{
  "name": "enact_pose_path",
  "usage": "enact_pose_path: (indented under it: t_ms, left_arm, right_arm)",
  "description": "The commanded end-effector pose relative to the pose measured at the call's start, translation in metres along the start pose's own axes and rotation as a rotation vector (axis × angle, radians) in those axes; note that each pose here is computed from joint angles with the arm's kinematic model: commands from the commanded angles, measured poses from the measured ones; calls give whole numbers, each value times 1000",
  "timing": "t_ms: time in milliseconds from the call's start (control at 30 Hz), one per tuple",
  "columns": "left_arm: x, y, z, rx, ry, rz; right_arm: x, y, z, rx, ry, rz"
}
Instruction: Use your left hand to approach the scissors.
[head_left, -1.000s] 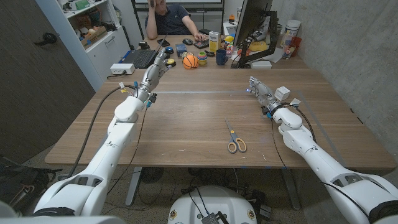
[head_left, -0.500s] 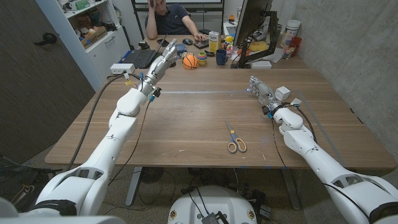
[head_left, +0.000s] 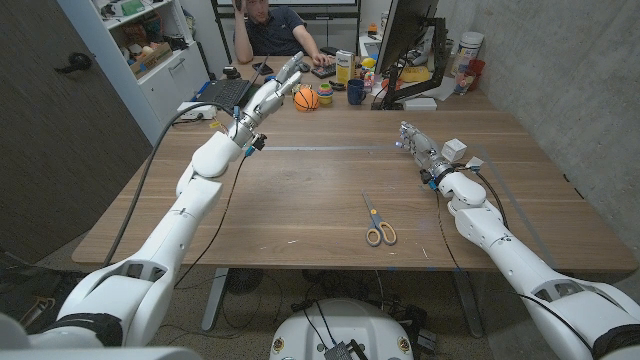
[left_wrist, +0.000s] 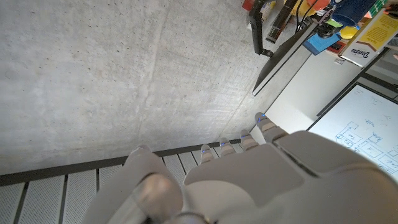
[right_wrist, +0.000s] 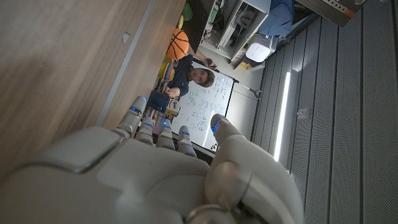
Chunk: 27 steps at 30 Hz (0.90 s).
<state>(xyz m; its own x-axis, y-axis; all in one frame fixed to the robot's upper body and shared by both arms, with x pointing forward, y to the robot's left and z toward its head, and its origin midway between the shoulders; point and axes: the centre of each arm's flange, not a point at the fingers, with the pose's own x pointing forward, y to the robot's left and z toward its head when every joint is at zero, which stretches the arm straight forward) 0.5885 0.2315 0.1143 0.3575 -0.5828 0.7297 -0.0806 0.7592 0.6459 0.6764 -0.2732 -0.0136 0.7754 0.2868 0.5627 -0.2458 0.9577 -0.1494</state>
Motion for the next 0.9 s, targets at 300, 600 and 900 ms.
enact_pose_path:
  t_ms: [300, 600, 900]
  left_arm:
    - [32, -30, 44, 234, -136, -218]
    - [45, -52, 56, 334, -185, -345]
    - [58, -78, 72, 449, -261, -424]
  right_arm:
    - [-1, 8, 5, -3, -10, 10]
    - [-3, 9, 4, -7, -6, 8]
    - [-8, 11, -1, 5, 4, -6]
